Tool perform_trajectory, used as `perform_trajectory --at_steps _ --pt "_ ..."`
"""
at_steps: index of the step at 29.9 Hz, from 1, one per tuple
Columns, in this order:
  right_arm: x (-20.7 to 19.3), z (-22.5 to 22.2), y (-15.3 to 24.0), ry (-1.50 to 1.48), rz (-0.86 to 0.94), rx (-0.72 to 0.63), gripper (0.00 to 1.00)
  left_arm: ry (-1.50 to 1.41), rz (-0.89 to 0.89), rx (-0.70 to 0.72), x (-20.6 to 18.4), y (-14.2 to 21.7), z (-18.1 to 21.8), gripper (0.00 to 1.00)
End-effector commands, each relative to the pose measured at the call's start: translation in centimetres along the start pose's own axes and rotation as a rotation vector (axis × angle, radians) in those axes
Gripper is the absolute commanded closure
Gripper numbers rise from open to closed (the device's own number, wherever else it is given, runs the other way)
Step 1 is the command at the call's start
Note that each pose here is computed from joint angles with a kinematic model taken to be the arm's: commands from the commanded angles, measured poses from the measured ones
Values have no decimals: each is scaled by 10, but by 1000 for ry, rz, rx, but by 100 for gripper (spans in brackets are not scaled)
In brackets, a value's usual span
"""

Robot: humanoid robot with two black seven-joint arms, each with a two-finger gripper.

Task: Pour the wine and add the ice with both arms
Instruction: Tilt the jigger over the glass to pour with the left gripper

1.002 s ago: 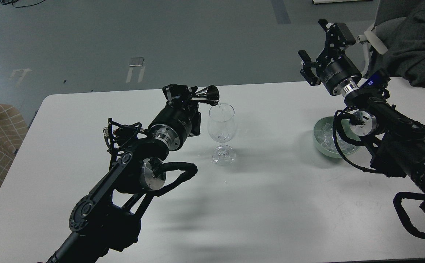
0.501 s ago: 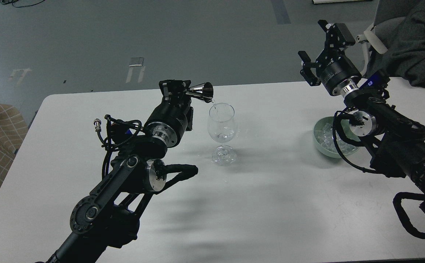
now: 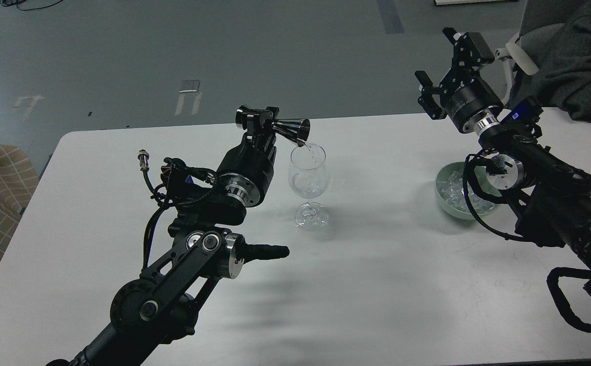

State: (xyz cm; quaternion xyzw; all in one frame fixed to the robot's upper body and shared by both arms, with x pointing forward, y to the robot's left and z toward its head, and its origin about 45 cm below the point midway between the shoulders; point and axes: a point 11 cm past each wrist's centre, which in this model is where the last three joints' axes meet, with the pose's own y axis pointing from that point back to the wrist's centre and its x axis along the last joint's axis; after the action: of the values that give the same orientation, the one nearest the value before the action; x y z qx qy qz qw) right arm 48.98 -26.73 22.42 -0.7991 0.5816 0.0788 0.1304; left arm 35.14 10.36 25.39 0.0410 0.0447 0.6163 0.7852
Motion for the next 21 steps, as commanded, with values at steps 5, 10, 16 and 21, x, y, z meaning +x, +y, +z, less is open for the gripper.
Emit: perform_trajectory --at_steps 5,10,16,21 --pt "1 1 1 1 3 -2 0 -92 30 -45 3 0 3 100" --pt "0 1 1 -1 2 -2 0 -225 45 -113 -1 3 7 100" --pt "0 1 1 -1 2 -2 0 -305 13 -151 -17 7 9 100" --pt "0 0 0 2 1 -2 0 -287 19 -164 -15 1 23 100"
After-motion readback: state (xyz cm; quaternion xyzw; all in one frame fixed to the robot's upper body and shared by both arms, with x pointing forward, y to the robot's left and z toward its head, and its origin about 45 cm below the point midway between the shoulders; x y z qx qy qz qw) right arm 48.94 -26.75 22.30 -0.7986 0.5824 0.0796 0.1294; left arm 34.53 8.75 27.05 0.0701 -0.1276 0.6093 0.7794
